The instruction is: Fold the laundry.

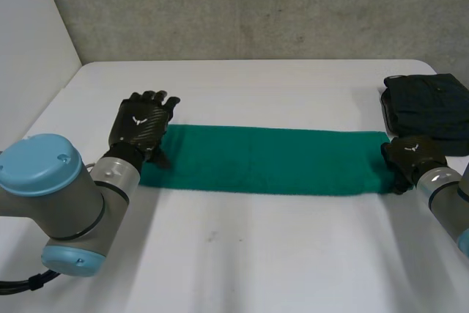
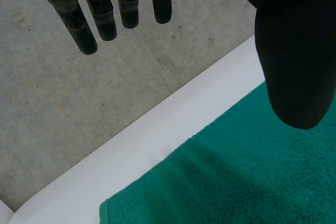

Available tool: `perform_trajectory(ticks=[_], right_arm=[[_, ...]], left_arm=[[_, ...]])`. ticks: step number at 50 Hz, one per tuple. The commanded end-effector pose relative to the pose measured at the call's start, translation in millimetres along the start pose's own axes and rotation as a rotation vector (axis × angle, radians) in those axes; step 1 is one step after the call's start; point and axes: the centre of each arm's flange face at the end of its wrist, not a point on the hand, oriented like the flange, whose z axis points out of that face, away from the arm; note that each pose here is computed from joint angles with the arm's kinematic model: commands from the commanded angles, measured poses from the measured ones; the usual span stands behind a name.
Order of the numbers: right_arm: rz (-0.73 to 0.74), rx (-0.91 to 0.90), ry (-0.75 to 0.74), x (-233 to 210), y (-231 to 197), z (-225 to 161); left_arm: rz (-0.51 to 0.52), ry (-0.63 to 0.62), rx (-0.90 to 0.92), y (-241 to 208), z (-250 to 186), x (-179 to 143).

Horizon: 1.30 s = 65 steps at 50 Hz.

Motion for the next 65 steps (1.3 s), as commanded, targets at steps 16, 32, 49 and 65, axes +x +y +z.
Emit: perform_trajectory(ticks=[16,32,49,65], right_arm=[[-0.188,-0.121,0.290,113.9,28.6,-11.0],[-0.446,0.064,0.352,99.5,-52.1,-15.1],[-0.640,0.660,-0.297,-193.3,-146.4,-82.6],[-0.434,0.571,-0.338,-205.4,-137.8,-87.6]], left_arm=[[0.003,-0.005,0.002,-2.6,-2.3,-0.6],[0.003,-0.010,0.003,-6.3,-3.6,-2.1],[0.003,-0.018,0.014,-10.3,-4.0,-4.6],[0.005,-0.004,0.032,-15.9,-2.4,-0.6]])
